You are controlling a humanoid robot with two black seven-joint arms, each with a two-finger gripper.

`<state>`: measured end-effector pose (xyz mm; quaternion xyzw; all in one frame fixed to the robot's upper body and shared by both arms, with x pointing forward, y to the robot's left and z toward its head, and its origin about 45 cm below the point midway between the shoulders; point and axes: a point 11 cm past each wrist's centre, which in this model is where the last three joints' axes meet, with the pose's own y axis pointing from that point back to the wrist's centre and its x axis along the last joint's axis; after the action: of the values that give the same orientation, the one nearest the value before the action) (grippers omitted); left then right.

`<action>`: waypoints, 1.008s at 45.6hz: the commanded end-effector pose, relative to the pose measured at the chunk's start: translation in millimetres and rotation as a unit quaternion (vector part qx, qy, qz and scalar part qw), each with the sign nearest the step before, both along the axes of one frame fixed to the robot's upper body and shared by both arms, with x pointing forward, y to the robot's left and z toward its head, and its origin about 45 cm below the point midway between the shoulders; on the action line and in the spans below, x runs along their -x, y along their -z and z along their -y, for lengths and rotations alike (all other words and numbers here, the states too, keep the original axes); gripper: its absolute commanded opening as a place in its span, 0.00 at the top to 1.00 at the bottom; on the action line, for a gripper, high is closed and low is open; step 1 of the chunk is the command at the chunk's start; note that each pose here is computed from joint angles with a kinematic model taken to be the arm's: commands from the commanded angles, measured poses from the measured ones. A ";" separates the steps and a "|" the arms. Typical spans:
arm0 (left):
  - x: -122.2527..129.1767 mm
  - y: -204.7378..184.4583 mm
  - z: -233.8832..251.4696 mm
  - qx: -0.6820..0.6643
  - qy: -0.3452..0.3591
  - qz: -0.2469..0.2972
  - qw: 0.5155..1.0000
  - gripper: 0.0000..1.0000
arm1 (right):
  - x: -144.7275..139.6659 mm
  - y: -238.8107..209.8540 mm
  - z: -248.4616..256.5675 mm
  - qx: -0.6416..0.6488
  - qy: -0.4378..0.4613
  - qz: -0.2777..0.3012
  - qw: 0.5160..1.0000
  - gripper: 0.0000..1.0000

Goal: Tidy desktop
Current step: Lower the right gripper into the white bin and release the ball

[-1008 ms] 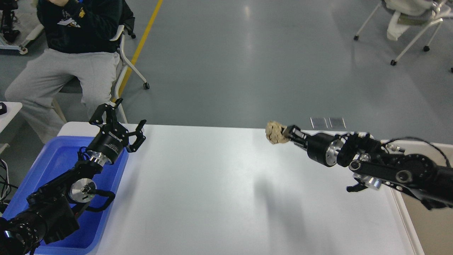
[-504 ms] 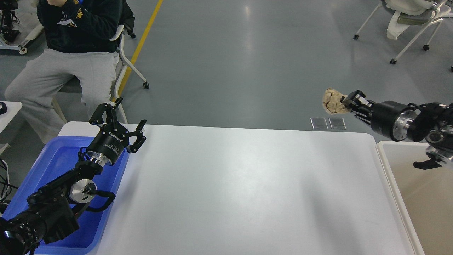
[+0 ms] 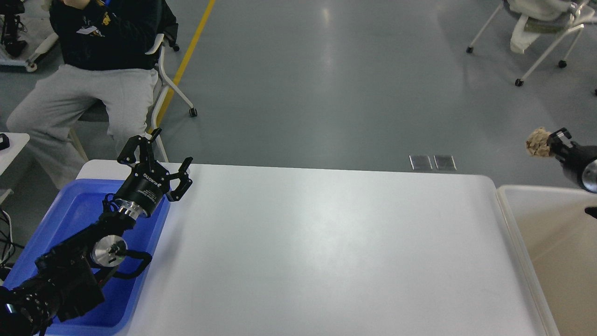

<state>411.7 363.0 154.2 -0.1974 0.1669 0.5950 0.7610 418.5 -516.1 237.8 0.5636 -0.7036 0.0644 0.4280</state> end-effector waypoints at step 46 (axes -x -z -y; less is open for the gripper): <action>0.0 0.1 0.1 0.000 0.000 0.000 1.000 0.00 | 134.7 176.4 47.7 -0.251 0.424 -0.026 0.870 0.00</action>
<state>411.7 363.0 154.2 -0.1977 0.1669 0.5950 0.7609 297.3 -558.6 68.0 0.3164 -0.8526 -0.3057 0.2819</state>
